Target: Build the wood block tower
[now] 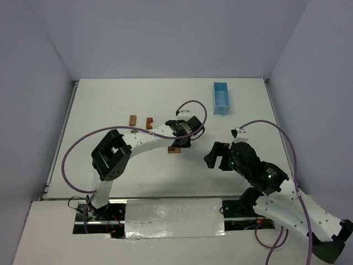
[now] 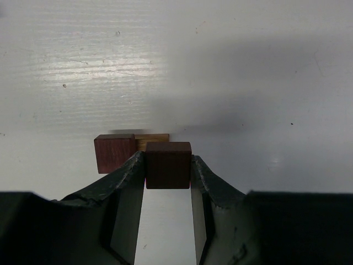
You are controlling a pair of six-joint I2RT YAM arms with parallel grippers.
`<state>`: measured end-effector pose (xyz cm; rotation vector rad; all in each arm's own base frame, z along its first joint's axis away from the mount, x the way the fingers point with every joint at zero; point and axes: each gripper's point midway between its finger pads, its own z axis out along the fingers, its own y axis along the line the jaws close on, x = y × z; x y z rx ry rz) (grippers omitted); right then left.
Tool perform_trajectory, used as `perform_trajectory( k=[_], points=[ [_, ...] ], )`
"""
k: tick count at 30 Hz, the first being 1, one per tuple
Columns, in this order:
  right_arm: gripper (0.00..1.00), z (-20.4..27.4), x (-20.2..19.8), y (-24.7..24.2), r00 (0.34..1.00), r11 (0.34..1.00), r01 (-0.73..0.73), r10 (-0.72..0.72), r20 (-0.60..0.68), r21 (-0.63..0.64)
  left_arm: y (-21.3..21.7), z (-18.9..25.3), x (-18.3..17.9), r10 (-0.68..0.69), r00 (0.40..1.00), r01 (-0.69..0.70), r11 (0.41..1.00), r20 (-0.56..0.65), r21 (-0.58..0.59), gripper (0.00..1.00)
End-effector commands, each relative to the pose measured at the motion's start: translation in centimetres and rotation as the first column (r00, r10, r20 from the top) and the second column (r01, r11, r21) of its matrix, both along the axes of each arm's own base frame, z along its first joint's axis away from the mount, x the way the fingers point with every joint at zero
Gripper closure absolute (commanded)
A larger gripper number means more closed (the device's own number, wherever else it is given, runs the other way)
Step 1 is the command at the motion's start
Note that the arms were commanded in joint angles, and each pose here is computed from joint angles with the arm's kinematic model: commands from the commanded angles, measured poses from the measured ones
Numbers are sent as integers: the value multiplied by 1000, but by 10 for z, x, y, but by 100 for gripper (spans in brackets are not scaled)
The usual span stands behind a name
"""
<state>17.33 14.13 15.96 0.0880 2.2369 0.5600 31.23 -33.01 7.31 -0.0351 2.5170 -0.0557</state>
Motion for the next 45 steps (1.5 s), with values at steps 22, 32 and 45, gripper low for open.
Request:
perform_trajectory(
  k=[22, 32, 45],
  points=[
    [0, 4, 1, 5, 999, 999, -28, 27, 23, 19, 5, -17, -2, 28, 1000, -27, 999, -12, 31, 56],
    [0, 4, 1, 6, 999, 999, -34, 34, 24, 21, 4, -21, -3, 17, 1000, -16, 999, -21, 36, 52],
    [0, 5, 0, 7, 999, 999, -42, 41, 27, 23, 6, -26, -3, 17, 1000, -16, 998, -26, 54, 51]
  ],
)
